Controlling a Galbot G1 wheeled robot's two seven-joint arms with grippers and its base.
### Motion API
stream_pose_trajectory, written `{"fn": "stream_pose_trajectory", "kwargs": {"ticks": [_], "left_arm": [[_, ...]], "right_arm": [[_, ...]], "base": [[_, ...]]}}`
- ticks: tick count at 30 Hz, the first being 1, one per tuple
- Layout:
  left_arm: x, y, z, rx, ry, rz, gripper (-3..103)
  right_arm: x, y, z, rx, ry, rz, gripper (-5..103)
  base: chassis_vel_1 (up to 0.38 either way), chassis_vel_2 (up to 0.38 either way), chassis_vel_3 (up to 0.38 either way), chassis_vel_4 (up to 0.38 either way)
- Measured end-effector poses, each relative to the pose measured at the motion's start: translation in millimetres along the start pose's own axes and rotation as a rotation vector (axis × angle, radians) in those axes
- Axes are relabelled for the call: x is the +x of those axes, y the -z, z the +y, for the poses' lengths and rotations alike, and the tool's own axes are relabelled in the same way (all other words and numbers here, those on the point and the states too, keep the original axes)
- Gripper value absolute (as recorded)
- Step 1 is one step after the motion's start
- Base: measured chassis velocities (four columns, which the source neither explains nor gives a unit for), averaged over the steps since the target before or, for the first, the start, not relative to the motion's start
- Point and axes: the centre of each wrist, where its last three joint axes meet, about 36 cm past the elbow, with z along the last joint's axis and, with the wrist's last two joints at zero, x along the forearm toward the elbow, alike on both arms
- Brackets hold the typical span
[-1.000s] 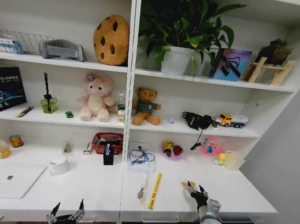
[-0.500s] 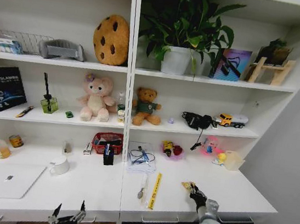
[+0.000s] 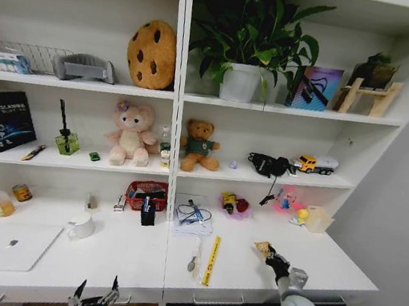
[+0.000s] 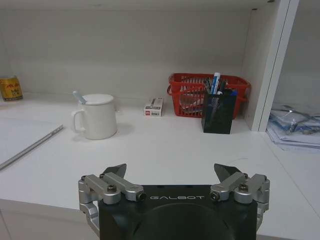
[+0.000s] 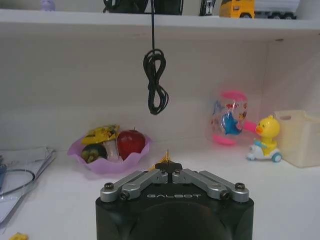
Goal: Organize the objects on the table.
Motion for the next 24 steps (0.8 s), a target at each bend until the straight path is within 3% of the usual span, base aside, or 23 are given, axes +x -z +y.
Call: {"fn": "stream_pose_trajectory", "kwargs": {"ticks": [9, 16, 24], "left_arm": [[4, -1, 1.3, -0.012, 0.005, 0.005, 99], [4, -3, 6.3, -0.025, 0.019, 0.010, 99], [4, -6, 8.2, -0.022, 0.035, 0.018, 99]], "right_arm": [[-57, 33, -3, 0.031, 0.077, -0.024, 0], [-107, 43, 13, 0.025, 0.134, -0.033, 0], [-122, 36, 31, -0.002, 0.132, -0.055, 0]], "base": [[0.000, 0.000, 0.000, 0.000], [0.000, 0.000, 0.000, 0.000], [0.000, 0.000, 0.000, 0.000]]}}
